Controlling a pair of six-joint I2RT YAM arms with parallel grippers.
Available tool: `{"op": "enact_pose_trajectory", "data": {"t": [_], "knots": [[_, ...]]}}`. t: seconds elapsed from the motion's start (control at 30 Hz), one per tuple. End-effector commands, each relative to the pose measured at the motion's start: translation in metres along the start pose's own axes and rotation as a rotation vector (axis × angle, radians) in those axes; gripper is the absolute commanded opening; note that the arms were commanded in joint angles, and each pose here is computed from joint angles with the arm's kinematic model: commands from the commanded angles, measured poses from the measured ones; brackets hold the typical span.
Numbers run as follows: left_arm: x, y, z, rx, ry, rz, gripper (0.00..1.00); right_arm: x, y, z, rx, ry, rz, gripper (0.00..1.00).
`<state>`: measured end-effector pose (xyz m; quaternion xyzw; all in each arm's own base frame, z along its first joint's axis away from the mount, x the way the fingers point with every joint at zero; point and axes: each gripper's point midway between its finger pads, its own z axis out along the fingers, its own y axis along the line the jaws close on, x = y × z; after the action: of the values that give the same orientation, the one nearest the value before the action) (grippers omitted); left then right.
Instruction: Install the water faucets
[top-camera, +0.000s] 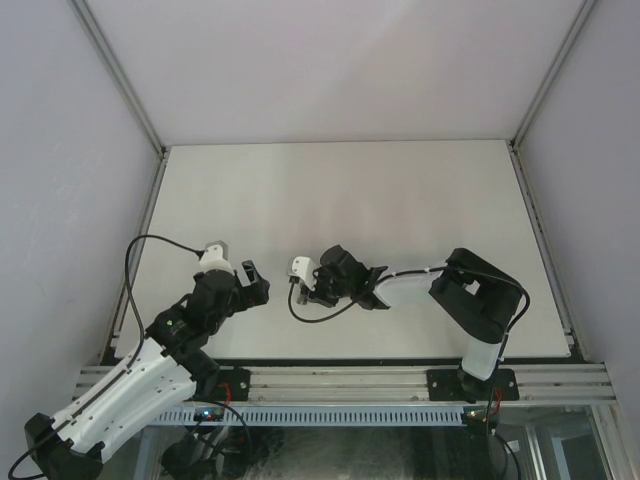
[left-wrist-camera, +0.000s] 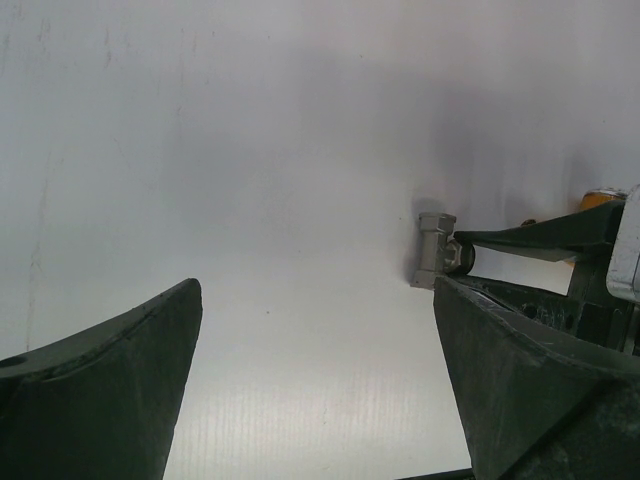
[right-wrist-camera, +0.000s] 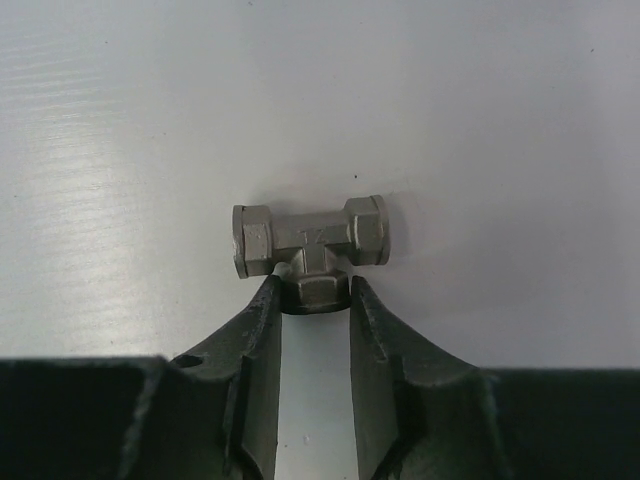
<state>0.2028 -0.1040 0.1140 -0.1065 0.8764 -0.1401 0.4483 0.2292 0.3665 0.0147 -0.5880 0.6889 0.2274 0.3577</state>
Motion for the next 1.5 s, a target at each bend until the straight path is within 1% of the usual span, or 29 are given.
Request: {"op": "enact_pose_trajectory", "data": {"t": [0.0,0.13,0.23,0.33,0.47,0.63,0.7,0.87,0.97,1.1,1.17,1.23,1.37,1.47], "knots": [[-0.025,-0.010,-0.007,0.015,-0.059,-0.017,1.00,-0.007,-0.003,0.004,0.017,-0.017,-0.008,0.16],[-0.025,-0.011,-0.008,0.026,-0.061,-0.024,1.00,-0.017,-0.003,-0.001,0.024,-0.045,-0.003,0.01],[-0.026,-0.017,-0.009,0.059,-0.063,-0.028,1.00,-0.033,-0.004,-0.013,0.042,-0.110,0.000,0.00],[-0.025,-0.030,-0.010,0.125,-0.047,-0.034,1.00,-0.054,-0.008,-0.034,0.098,-0.216,0.001,0.00],[-0.027,-0.066,-0.018,0.308,-0.017,-0.065,1.00,-0.074,-0.003,-0.069,0.155,-0.344,-0.033,0.00],[-0.042,-0.132,-0.058,0.670,0.017,-0.141,1.00,-0.089,0.009,-0.101,0.220,-0.374,-0.133,0.00],[-0.044,-0.150,-0.074,0.780,0.052,-0.150,1.00,-0.102,0.017,-0.117,0.229,-0.425,-0.160,0.00],[-0.038,-0.167,-0.086,0.860,0.147,-0.122,0.99,-0.123,0.028,-0.149,0.263,-0.530,-0.183,0.00],[-0.036,-0.181,-0.098,0.955,0.196,-0.117,0.95,-0.130,0.037,-0.160,0.270,-0.560,-0.234,0.00],[-0.040,-0.193,-0.111,1.044,0.212,-0.123,0.90,-0.132,0.038,-0.169,0.309,-0.561,-0.262,0.00],[-0.036,-0.195,-0.113,1.061,0.231,-0.106,0.88,-0.134,0.037,-0.174,0.323,-0.569,-0.263,0.00],[-0.031,-0.197,-0.112,1.068,0.263,-0.095,0.82,-0.137,0.038,-0.178,0.328,-0.579,-0.266,0.00],[-0.025,-0.202,-0.111,1.075,0.297,-0.080,0.74,-0.139,0.036,-0.184,0.344,-0.592,-0.260,0.00],[-0.025,-0.206,-0.113,1.086,0.300,-0.073,0.70,-0.140,0.039,-0.186,0.335,-0.599,-0.268,0.00]]}}
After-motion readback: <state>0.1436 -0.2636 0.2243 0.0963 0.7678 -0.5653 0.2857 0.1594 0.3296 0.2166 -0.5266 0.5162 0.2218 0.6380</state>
